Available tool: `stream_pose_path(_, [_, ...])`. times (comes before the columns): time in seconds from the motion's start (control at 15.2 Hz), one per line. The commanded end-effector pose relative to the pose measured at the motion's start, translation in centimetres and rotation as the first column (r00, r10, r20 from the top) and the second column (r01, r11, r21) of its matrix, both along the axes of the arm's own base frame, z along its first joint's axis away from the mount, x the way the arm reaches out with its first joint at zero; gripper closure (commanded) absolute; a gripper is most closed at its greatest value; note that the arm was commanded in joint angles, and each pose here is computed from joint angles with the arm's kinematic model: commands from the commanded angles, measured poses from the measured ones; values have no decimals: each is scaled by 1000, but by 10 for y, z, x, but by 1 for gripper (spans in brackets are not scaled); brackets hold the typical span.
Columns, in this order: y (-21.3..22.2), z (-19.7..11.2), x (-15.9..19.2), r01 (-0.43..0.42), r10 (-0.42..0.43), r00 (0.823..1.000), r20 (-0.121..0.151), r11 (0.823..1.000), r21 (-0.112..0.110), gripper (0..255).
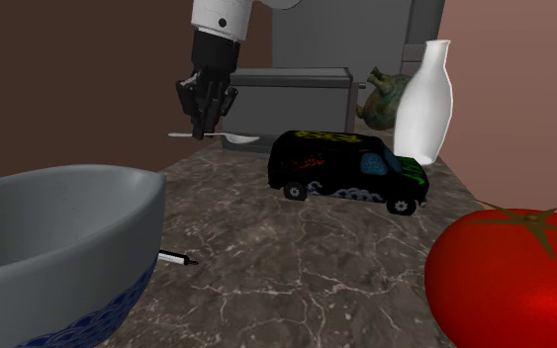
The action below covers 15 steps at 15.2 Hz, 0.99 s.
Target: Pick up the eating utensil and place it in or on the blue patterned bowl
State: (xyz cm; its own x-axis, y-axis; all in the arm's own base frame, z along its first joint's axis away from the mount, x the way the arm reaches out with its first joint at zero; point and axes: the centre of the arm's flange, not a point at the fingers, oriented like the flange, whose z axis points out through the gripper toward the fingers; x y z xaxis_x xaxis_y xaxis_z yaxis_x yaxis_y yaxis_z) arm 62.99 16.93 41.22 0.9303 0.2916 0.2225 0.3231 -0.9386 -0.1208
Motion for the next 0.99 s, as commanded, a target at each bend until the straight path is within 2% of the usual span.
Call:
stream_pose_path(0.0, [0,11,0,0,0,1000,0,1000,0,255])
stream_pose_path(0.92, [0,84,0,0,0,1000,0,1000,0,255])
